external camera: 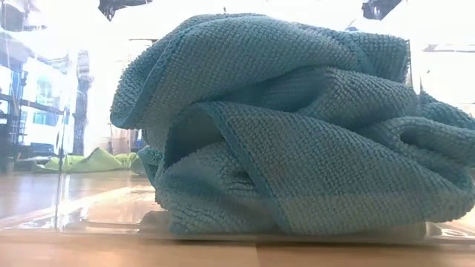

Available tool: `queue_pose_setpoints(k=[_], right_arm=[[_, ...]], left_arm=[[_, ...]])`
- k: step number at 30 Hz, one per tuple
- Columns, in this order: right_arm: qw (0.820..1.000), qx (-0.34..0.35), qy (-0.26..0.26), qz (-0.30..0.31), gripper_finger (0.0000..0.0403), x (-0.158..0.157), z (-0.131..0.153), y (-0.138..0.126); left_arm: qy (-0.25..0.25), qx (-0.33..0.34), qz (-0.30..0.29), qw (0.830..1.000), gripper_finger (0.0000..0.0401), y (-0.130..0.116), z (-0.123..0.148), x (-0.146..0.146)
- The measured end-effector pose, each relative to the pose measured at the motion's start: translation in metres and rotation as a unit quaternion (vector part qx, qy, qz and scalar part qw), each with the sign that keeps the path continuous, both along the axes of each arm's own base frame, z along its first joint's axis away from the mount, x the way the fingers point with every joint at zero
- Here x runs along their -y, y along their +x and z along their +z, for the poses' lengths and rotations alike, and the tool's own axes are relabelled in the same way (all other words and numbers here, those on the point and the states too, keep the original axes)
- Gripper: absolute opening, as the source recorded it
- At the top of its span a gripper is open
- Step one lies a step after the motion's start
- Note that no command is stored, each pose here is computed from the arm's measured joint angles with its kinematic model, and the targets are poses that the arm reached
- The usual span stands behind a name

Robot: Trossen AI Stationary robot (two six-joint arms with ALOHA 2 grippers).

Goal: Sort microfiber towel by color & place in baskets
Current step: Put the top blue towel into the transparent bin, then put the top right blue towel into the transparent bin

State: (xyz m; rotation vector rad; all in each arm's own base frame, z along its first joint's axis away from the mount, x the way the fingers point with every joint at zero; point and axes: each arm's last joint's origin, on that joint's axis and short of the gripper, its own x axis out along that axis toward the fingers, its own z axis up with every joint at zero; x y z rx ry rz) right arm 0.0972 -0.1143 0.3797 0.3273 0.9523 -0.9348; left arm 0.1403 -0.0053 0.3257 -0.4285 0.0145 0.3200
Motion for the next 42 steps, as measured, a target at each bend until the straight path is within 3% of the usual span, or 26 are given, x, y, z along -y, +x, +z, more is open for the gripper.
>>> queue_pose_setpoints(k=[6,14,20,23,27,35,42], right_arm=[[0.999,0.017,0.041,-0.017,0.0000,-0.007,-0.020,-0.004],[0.995,0.054,0.078,-0.015,0.0022,-0.009,-0.023,-0.003],[0.984,0.071,0.157,0.041,0.0034,-0.014,-0.028,-0.001],[0.983,0.078,0.162,0.038,0.0040,-0.015,-0.028,-0.001],[0.984,0.072,0.159,0.036,0.0076,-0.015,-0.028,-0.001],[0.977,0.101,0.184,0.046,0.0189,-0.015,-0.028,0.002],[0.971,0.039,0.233,0.048,0.0212,-0.026,-0.035,0.002]], left_arm=[[0.010,-0.001,0.004,1.000,0.0188,0.012,-0.001,0.001],[0.013,-0.028,-0.003,1.000,0.0188,0.025,-0.009,0.003],[0.019,-0.033,-0.009,0.999,0.0188,0.027,-0.010,0.004],[0.035,-0.037,-0.016,0.999,0.0188,0.026,-0.010,0.004],[0.043,-0.040,-0.019,0.998,0.0188,0.026,-0.010,0.004],[0.058,-0.044,-0.020,0.997,0.0188,0.026,-0.010,0.004],[0.063,-0.046,-0.021,0.997,0.0188,0.026,-0.010,0.004]])
